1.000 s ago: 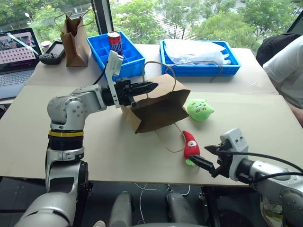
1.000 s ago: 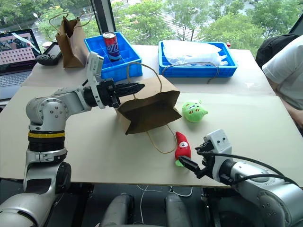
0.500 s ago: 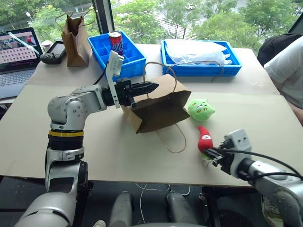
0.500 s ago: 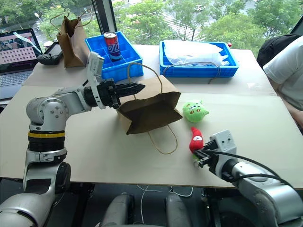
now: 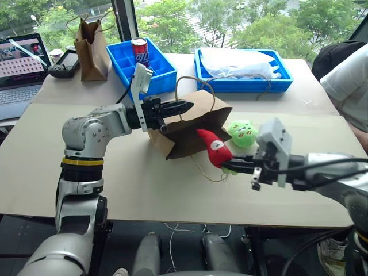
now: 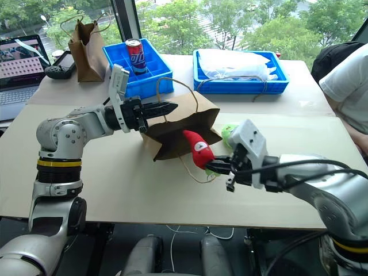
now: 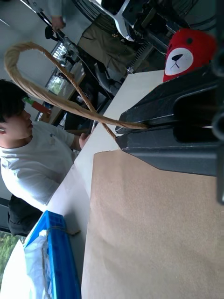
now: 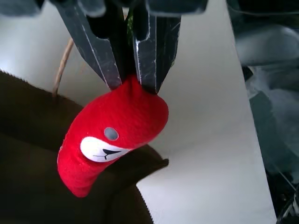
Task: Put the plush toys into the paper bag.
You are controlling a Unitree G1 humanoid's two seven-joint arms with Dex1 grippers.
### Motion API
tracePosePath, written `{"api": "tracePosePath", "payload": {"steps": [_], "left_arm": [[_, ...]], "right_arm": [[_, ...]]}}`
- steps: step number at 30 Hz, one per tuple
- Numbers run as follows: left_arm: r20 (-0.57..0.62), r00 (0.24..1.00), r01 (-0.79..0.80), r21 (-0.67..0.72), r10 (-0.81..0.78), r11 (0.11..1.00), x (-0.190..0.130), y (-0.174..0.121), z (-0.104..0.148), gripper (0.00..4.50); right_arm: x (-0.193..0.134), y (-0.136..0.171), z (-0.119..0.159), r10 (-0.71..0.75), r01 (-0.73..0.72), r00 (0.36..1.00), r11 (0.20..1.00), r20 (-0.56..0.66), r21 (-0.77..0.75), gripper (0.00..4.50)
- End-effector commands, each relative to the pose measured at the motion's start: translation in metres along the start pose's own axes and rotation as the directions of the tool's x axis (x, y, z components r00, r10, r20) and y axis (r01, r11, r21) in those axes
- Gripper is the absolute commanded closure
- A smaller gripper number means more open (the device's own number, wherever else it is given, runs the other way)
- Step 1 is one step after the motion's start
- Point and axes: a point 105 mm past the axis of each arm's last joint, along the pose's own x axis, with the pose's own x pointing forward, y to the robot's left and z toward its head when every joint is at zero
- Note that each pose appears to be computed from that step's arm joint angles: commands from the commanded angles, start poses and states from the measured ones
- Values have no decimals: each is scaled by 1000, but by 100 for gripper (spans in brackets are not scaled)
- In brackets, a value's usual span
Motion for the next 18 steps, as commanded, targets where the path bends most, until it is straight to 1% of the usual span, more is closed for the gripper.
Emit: {"api": "tracePosePath", "payload": {"steps": [1,6,9,11,13,15,18], "left_arm": [[29,999,27,52,-28,998,1,-8,13,450],[32,999,16,50,-18,999,1,-9,10,450],[34,999,18,50,-20,999,1,-10,10,450],[33,999,22,48,-23,999,1,-11,10,450],[35,999,26,43,-27,999,1,-12,10,450],[38,999,27,39,-28,999,2,-12,10,450],[47,998,27,33,-28,999,3,-13,10,450]], "right_arm": [[22,-2,8,50,-49,999,998,14,-43,443],[59,-21,12,43,-42,999,998,19,-51,443],[72,-31,16,30,-29,999,999,29,-46,443],[80,-42,16,1,-1,999,1000,33,-12,443],[88,-49,16,-22,17,998,997,64,82,443],[95,-53,12,-37,29,997,991,64,128,443],[102,-58,10,-68,44,993,972,99,230,443]]}}
